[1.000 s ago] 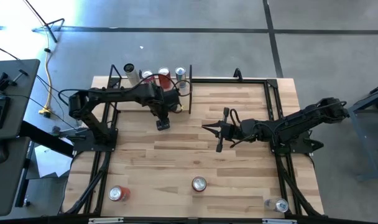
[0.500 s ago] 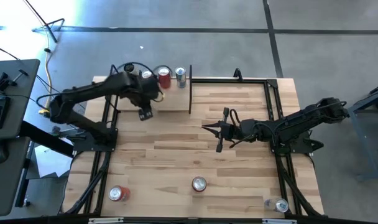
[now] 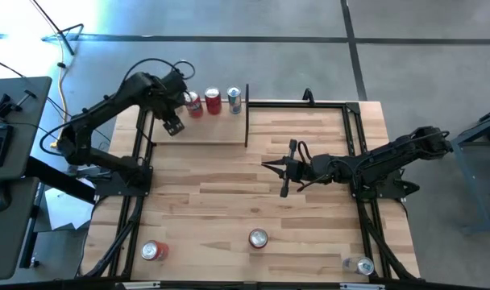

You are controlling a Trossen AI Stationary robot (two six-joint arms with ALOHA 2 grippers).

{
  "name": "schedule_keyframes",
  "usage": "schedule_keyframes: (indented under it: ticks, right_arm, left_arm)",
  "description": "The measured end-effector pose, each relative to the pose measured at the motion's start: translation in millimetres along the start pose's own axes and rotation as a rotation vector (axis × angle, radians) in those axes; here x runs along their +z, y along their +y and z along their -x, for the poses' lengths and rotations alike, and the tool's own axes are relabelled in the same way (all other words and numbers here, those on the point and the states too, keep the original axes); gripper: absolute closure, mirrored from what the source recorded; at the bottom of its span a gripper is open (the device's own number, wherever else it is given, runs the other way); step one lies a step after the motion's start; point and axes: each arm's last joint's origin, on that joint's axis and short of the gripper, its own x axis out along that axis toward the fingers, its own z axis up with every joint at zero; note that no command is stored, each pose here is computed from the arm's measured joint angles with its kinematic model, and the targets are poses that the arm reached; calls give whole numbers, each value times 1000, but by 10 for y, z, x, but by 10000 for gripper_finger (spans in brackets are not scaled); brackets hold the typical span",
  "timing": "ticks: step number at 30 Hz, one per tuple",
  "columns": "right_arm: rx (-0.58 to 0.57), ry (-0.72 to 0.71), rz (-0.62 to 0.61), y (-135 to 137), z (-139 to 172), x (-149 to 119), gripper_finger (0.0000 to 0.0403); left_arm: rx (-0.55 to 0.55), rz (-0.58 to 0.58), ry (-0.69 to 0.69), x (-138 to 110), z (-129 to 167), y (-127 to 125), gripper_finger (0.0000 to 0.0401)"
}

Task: Place canned beverage on shelf
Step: Put the white and yellow soda can aligned with the other white and yellow soda can on the shelf

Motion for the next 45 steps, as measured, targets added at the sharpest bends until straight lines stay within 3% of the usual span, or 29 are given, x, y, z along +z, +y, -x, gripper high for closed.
schedule_keyframes:
  ticks: [15,26,45]
  right_arm:
    - [1,4,1,1,0,-5,403]
    - [5,14,6,5,0,-16,403]
    - [5,15,-3,5,0,-17,403]
  left_arm:
    - [-51,151,47,27,-199,415,163]
    - [-60,141,67,54,-385,423,152]
    - [-50,115,37,-32,-284,411,79]
